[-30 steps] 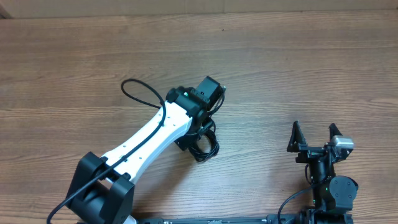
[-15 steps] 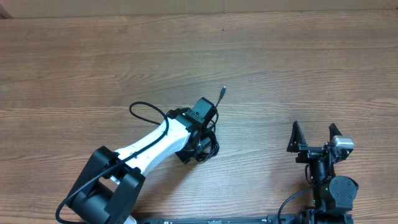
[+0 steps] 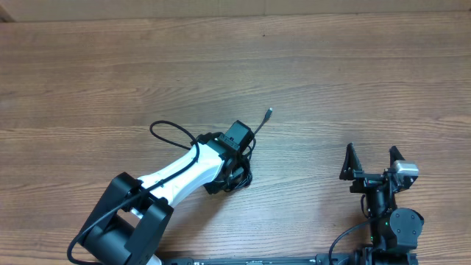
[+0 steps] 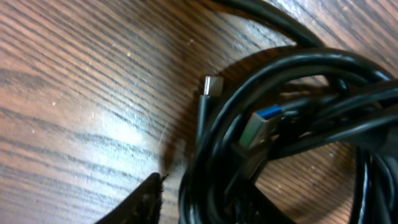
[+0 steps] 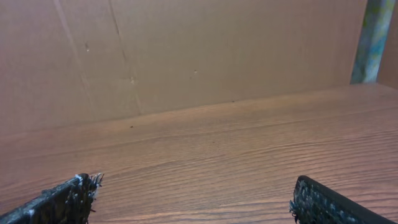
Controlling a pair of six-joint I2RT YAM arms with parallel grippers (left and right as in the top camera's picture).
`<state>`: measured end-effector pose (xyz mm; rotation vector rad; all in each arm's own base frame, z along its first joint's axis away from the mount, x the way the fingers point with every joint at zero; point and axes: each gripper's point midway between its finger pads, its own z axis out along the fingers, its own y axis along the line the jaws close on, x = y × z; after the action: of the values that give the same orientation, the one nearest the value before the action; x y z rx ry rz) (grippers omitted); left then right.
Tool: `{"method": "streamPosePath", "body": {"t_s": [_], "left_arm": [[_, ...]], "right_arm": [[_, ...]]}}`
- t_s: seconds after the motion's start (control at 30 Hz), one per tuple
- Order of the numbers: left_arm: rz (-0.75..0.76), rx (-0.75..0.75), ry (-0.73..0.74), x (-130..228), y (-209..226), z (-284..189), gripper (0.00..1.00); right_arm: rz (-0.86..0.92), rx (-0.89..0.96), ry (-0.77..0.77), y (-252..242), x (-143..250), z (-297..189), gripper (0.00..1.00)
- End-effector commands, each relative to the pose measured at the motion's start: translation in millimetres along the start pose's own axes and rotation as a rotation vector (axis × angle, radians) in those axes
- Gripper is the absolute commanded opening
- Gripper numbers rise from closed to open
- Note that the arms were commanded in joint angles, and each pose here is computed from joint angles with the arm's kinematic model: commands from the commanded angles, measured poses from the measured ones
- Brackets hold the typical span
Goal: Untangle cables
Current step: 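Reach the left gripper over the coiled black cable and grasp it, then lift the cable coil with the left gripper toward the right gripper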
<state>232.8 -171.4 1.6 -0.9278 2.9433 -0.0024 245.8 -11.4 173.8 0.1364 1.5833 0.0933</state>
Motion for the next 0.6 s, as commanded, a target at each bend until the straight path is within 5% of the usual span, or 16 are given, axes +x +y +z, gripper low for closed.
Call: {"method": "streamPosePath", "body": {"t_s": [0.0, 0.1, 0.37, 0.57], "left_arm": [[0.023, -0.039, -0.044, -4.4, 11.2, 7.6, 0.27], [0.024, -0.051, -0.066, -7.9, 14.1, 8.4, 0.04], [0.161, -0.015, -0.077, -24.7, -1.0, -13.9, 0.04], [0.369, 0.196, -0.105, -44.6, -49.7, -81.9, 0.04]], "right_arm": [[0.003, 0.005, 0.002, -1.6, 3.1, 0.4, 1.0], [0.003, 0.005, 0.002, -1.6, 3.1, 0.4, 1.0], [0.003, 0.005, 0.002, -1.6, 3.1, 0.4, 1.0], [0.013, -0.004, 0.002, -0.1, 3.0, 0.4, 1.0]]}}
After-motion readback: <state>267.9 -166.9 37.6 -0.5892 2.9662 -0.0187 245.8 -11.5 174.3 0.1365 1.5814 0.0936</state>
